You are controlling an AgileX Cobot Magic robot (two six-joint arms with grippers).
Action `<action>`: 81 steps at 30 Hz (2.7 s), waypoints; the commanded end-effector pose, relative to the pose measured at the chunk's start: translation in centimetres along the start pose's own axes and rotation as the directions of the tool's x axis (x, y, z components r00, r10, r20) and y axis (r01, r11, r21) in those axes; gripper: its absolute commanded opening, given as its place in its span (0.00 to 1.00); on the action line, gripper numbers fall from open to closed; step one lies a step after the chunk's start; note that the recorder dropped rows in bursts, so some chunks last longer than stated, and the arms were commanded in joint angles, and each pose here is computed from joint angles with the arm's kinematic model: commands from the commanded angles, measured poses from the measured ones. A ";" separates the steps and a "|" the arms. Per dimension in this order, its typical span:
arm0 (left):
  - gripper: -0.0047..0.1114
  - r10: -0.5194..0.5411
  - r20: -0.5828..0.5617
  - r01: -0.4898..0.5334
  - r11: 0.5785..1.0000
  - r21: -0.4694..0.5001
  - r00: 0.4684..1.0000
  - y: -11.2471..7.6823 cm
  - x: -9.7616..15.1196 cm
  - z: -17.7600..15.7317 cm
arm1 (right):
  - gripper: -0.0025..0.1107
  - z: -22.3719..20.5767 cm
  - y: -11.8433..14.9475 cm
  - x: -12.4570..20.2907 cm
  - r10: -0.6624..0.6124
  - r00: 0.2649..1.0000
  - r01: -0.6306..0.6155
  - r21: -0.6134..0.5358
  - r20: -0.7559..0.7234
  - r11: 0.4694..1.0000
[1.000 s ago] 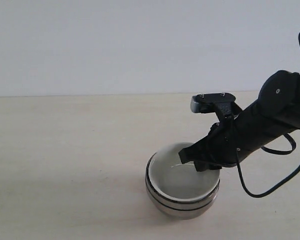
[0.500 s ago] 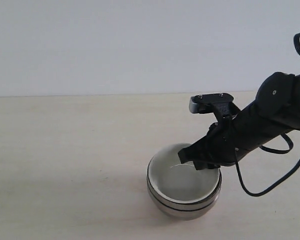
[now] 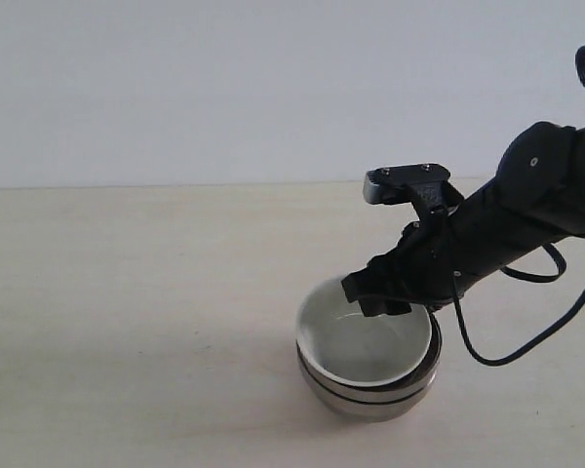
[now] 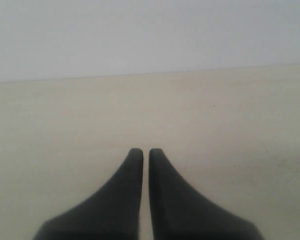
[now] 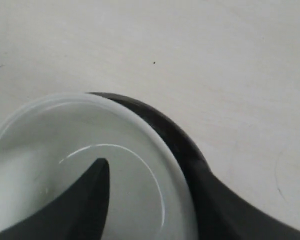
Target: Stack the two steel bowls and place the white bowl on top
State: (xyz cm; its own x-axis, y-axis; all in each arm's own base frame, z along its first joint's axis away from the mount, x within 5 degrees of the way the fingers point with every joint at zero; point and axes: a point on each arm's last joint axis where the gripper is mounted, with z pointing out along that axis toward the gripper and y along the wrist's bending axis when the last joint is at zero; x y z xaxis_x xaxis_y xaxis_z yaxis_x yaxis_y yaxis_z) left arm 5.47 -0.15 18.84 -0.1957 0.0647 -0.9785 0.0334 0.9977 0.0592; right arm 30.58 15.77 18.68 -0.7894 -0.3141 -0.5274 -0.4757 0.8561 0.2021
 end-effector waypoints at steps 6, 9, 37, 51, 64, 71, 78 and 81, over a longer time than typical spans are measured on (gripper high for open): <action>0.07 -0.005 0.002 0.005 1.000 -0.001 1.000 0.0 0.1 0.0 | 0.40 -3.2 0.6 -1.6 -0.060 0.992 0.059 0.016 0.113 0.998; 0.07 -0.005 0.002 0.005 1.000 -0.001 1.000 0.0 0.1 0.0 | 0.40 -3.2 0.8 -1.4 -0.042 0.995 0.042 -0.001 0.095 0.999; 0.07 -0.005 0.002 0.005 1.000 -0.001 1.000 0.0 0.1 0.0 | 0.02 -0.2 7.9 -1.5 -0.233 0.968 0.242 -0.094 0.098 0.966; 0.07 -0.005 0.002 0.005 1.000 -0.001 1.000 0.0 0.1 0.0 | 0.02 -0.3 5.0 -2.6 -0.170 0.973 0.167 0.030 0.156 0.986; 0.07 -0.005 0.002 0.005 1.000 -0.001 1.000 0.0 0.1 0.0 | 0.02 2.4 3.4 -2.0 -0.119 0.987 0.114 0.053 0.107 0.992; 0.07 -0.005 0.002 0.005 1.000 -0.001 1.000 0.0 0.1 0.0 | 0.02 1.7 3.6 -2.2 -0.122 0.985 0.116 0.051 0.124 0.992; 0.07 -0.005 0.002 0.005 1.000 -0.001 1.000 0.0 0.1 0.0 | 0.02 -1.3 4.3 -2.8 -0.138 0.978 0.135 0.032 0.157 0.990; 0.07 -0.005 0.002 0.005 1.000 -0.001 1.000 0.0 0.1 0.0 | 0.02 -1.8 4.5 -2.5 -0.142 0.982 0.141 0.015 0.123 0.990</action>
State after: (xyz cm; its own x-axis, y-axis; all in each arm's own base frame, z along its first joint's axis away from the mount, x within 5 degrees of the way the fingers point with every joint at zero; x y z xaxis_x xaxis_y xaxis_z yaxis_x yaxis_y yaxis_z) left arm 5.47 -0.15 18.84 -0.1957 0.0647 -0.9785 0.0334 0.9977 0.0592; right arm 30.05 19.96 21.82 -0.6542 -0.3662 -0.6617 -0.5674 0.8161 0.1094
